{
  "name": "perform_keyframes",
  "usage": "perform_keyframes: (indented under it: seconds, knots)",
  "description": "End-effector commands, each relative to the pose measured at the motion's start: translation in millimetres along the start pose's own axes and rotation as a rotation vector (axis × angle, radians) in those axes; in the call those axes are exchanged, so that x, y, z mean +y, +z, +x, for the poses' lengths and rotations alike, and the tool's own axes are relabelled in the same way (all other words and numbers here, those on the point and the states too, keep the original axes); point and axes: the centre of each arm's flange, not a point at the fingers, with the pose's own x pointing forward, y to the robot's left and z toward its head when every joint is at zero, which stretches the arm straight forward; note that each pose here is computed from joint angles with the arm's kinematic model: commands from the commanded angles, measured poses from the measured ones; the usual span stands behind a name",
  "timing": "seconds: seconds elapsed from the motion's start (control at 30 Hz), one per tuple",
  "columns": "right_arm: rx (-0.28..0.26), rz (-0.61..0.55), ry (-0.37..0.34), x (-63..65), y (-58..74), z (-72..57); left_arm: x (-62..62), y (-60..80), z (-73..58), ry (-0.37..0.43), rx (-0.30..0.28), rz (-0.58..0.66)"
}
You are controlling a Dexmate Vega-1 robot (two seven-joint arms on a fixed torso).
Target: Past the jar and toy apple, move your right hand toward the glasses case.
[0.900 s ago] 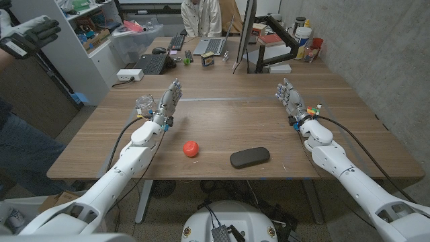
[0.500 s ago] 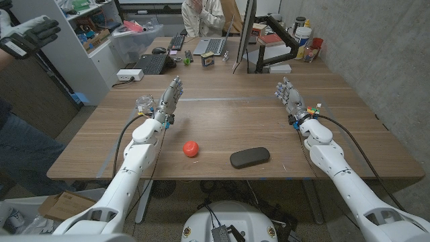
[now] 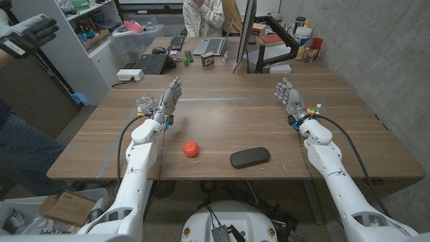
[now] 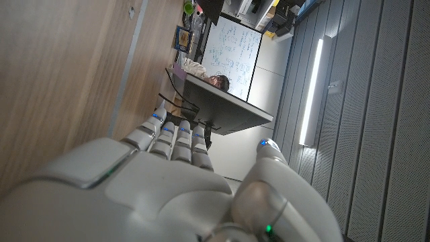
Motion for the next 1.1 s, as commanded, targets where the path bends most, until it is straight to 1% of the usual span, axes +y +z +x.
perform_keyframes:
  seconds: [0.03,0.43,0.63,1.1]
  knots:
    - [-0.01,-0.013,0.009,3.0,1.0,-2.8,0.5,-2.2,-2.5,-0.007,0.014,0.002]
    - [-0.031,-0.021,0.012,3.4,2.6,-5.8,-3.1,1.2,-2.4,-0.015,0.011,0.009]
    - [-0.055,-0.017,0.006,3.1,1.9,-9.6,-5.4,3.1,-2.0,-0.018,0.012,0.013]
    - [-0.083,-0.013,0.02,3.3,0.3,-17.1,-9.2,4.5,-3.0,-0.025,0.02,0.024]
